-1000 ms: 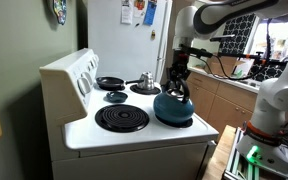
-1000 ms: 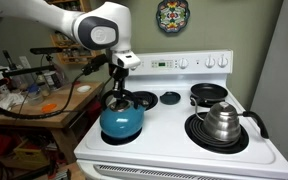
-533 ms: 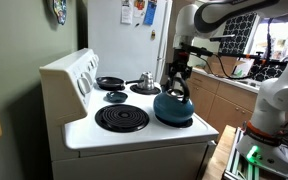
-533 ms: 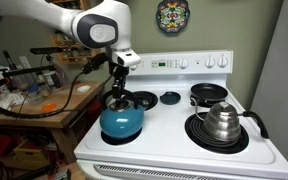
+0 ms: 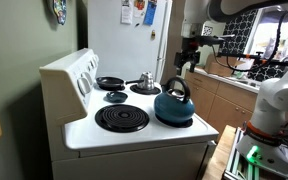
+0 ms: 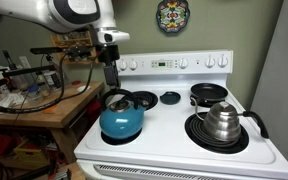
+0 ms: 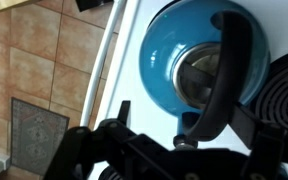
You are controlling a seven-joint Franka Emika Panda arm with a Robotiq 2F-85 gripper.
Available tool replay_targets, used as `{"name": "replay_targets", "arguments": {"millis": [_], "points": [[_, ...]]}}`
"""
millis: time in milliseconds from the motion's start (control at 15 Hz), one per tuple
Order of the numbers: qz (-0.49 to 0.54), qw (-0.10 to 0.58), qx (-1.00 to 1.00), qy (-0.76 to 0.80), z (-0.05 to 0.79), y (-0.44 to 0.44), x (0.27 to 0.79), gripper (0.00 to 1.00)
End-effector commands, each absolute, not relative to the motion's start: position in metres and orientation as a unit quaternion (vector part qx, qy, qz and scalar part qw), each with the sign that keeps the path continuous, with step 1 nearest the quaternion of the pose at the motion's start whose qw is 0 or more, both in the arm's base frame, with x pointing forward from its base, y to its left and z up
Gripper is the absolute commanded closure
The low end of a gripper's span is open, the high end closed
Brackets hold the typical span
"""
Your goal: Move the kettle to the stove plate in front of it
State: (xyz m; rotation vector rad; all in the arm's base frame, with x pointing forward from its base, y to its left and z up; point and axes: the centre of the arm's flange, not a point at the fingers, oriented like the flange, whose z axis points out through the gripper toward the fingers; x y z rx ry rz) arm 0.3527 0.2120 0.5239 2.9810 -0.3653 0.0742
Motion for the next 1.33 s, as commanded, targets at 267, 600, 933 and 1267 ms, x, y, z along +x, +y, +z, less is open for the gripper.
{"name": "replay_targets", "arguments": {"millis": [267,600,933,1267], "points": [[0.175,0.133,0.972,-0.082,0.595,0.203,0.322,0.00],[0.219,0.100,0.966,-0.096,0.626,0.204,0.317,0.00],[0.220,0.096,0.966,-0.093,0.634,0.208,0.319,0.00],[0.221,0.095,0.966,-0.094,0.634,0.208,0.319,0.00]]}}
